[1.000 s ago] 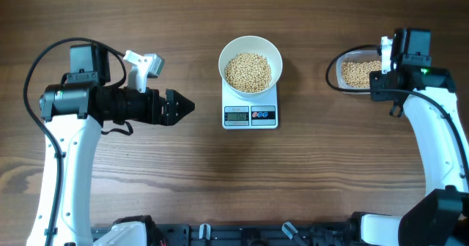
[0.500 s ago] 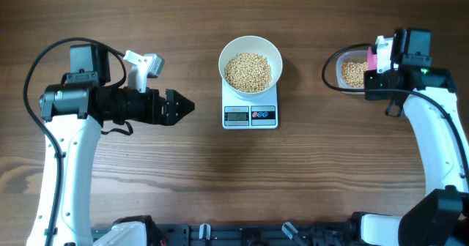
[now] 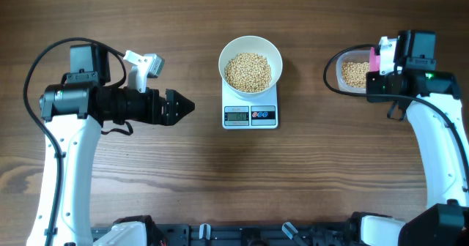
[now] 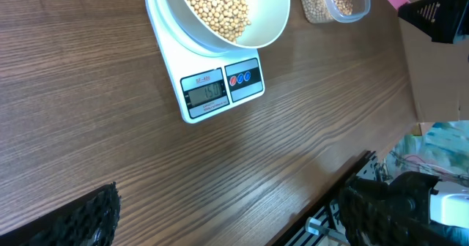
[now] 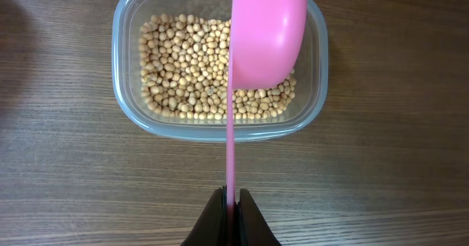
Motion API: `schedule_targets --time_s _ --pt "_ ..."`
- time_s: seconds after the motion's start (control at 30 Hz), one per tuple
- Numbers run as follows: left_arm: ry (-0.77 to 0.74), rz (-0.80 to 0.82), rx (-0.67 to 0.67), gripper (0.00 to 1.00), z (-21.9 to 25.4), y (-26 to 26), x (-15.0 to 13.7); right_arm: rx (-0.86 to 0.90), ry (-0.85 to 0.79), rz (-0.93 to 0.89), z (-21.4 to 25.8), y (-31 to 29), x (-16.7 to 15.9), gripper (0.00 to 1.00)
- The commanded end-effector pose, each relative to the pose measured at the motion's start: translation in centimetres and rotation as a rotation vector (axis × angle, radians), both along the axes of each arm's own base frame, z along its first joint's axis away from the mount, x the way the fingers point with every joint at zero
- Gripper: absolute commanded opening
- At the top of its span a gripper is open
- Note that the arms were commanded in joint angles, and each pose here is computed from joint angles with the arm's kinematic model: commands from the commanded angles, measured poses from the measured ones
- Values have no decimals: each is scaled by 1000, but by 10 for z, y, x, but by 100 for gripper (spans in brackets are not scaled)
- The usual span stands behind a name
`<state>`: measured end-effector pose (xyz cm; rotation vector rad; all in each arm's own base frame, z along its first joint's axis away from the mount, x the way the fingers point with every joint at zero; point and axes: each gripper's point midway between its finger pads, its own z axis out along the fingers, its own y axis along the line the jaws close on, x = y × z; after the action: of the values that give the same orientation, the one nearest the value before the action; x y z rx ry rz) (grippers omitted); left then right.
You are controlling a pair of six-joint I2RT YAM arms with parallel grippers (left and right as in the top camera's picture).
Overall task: Scoop item into bowl and weigh 150g on scale
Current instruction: 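Set the scoop down in the tub and open the right gripper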
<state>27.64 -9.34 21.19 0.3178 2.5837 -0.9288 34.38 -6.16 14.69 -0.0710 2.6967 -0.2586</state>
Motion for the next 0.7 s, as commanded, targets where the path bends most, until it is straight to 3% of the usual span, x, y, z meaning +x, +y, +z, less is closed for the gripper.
schedule_targets --time_s 0.0,0.53,0.57,0.6,0.67 --pt "-37 -21 4 100 6 -1 3 34 -39 -1 11 7 4 4" --pt "-37 -21 4 100 6 -1 3 35 -38 -2 11 7 4 5" --pt "-37 -21 4 100 6 -1 3 35 -38 -2 11 7 4 10" --pt "-37 -21 4 100 6 -1 3 35 -38 -2 11 7 4 24" --pt "-37 -21 4 100 6 -1 3 35 -38 -2 11 7 4 29"
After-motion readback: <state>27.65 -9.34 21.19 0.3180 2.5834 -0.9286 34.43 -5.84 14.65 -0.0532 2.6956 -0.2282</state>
